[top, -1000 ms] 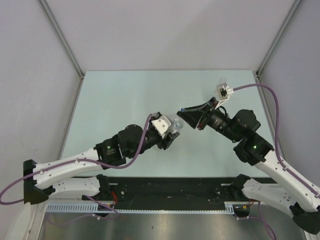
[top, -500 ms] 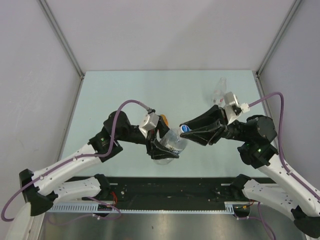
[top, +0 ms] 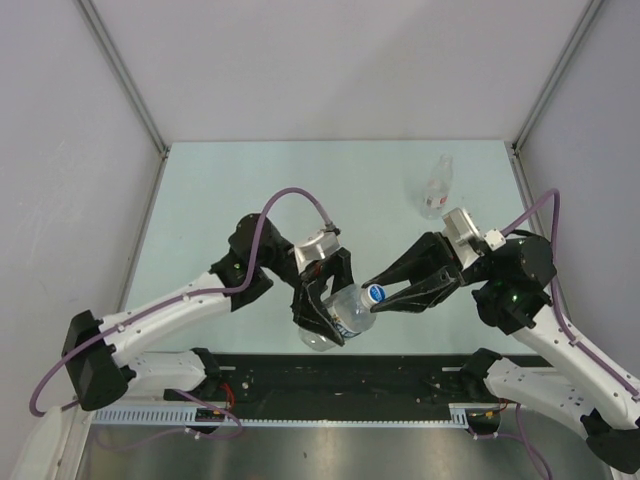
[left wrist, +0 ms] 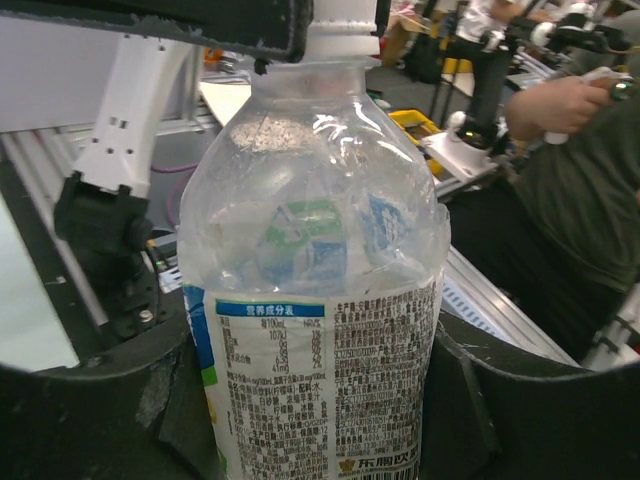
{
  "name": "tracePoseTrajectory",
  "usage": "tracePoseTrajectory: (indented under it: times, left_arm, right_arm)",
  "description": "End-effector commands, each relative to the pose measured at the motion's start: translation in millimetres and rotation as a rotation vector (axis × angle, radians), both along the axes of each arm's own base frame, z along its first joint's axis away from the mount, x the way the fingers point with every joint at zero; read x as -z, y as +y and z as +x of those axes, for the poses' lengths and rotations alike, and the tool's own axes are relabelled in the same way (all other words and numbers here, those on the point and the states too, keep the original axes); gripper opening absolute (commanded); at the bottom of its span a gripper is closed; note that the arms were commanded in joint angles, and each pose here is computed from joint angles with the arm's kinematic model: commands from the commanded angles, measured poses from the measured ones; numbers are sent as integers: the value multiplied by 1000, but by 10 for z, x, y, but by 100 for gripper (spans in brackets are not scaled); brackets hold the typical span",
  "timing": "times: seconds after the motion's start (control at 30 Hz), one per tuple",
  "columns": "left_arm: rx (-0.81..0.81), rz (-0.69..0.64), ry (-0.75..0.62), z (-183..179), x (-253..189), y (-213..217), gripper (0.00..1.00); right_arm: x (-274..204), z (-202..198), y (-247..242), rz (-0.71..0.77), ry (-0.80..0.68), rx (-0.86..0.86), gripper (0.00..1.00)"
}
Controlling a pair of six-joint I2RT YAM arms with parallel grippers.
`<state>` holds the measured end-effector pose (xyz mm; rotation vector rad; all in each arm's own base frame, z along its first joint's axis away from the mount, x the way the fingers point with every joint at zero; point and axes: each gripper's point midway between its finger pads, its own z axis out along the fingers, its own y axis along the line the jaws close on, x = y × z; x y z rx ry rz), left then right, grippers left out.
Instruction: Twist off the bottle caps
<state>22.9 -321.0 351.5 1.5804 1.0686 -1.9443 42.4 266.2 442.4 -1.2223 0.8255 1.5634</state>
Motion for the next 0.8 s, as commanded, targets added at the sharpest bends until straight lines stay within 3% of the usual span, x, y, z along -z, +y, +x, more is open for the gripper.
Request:
tracePoseTrajectory:
  times: [0.0,0.23,0.53,0.6,0.67,0.77]
  left_arm:
    - [76,-150,-59,-121,-368,120,0]
    - [149,-234,-38,-229,-453,192,0]
    - [145,-200,-14,-158,-449,189,0]
    - [123,-194,-17,-109,-447,183,0]
    - [78,-175,-14,6,-408,112,0]
    - [-38,-132,-43,203,-260,-43,0]
  right_arm:
    - [303,-166,-12,-138,59,-143,0]
    - [211,-348,-88,-108,9,-211,0]
    - [295,-238,-32,-142,42,-149,0]
    - [237,-120,-18,-130,61,-70,11]
    - [221,-23,-23,-133,89,-3,39]
    - [163,133,-48,-131,118,82,66]
